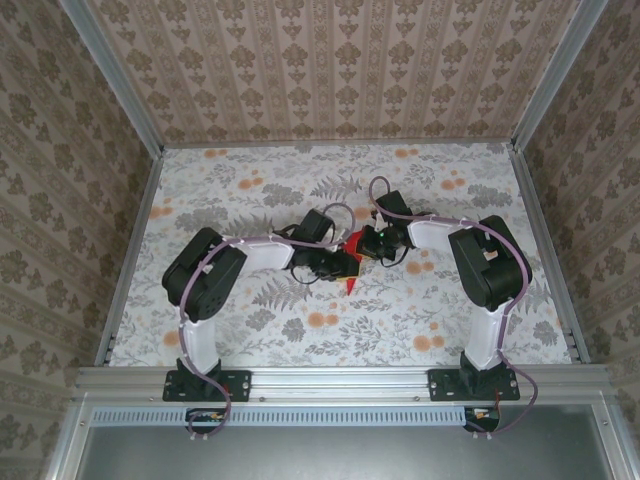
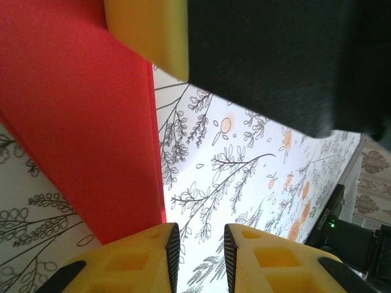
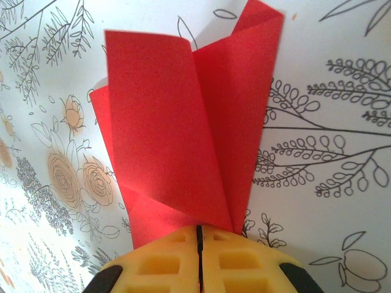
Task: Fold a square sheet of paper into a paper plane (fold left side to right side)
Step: Fold the wing for the fifth time at the center of the table.
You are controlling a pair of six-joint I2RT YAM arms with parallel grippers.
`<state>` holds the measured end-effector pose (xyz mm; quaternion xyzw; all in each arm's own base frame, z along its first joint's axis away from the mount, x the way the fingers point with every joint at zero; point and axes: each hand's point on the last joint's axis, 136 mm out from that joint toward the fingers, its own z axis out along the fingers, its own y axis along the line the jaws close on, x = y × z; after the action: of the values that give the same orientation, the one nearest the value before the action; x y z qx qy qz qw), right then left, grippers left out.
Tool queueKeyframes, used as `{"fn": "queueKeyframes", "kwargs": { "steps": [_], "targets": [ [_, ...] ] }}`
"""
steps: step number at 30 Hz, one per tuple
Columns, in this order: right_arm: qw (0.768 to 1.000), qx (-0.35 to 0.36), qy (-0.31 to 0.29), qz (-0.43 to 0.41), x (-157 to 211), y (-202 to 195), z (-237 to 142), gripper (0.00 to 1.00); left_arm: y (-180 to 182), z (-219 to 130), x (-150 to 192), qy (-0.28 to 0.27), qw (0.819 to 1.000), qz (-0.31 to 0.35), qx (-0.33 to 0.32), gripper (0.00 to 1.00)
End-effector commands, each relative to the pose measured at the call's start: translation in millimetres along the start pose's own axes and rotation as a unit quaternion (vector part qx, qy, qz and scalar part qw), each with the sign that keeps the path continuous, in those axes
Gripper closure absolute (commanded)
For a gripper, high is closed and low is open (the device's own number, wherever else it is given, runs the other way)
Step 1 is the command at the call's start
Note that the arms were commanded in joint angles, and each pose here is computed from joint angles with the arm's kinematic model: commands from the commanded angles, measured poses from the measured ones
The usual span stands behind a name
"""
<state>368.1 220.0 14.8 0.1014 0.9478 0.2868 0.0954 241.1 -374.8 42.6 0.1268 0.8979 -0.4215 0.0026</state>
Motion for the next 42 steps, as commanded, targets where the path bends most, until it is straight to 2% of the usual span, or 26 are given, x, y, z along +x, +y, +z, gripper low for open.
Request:
{"fn": "queueKeyframes", "kwargs": {
  "steps": [1,31,42],
  "targets": [
    [0.997,0.053,0.041,0.026,24,-33,8,0.92,5,7,10,0.018,1.000,-0.015,-0.002,0.72],
    [0.997,0.061,0.044,0.030,26,-39,8,0.94,13,28,29,0.035,0.999,-0.032,-0.003,0.71],
    [0.995,-0.094,-0.029,-0.021,-5,19,-29,0.97,33,26,38,0.034,0.997,-0.048,-0.043,0.76]
  ]
}}
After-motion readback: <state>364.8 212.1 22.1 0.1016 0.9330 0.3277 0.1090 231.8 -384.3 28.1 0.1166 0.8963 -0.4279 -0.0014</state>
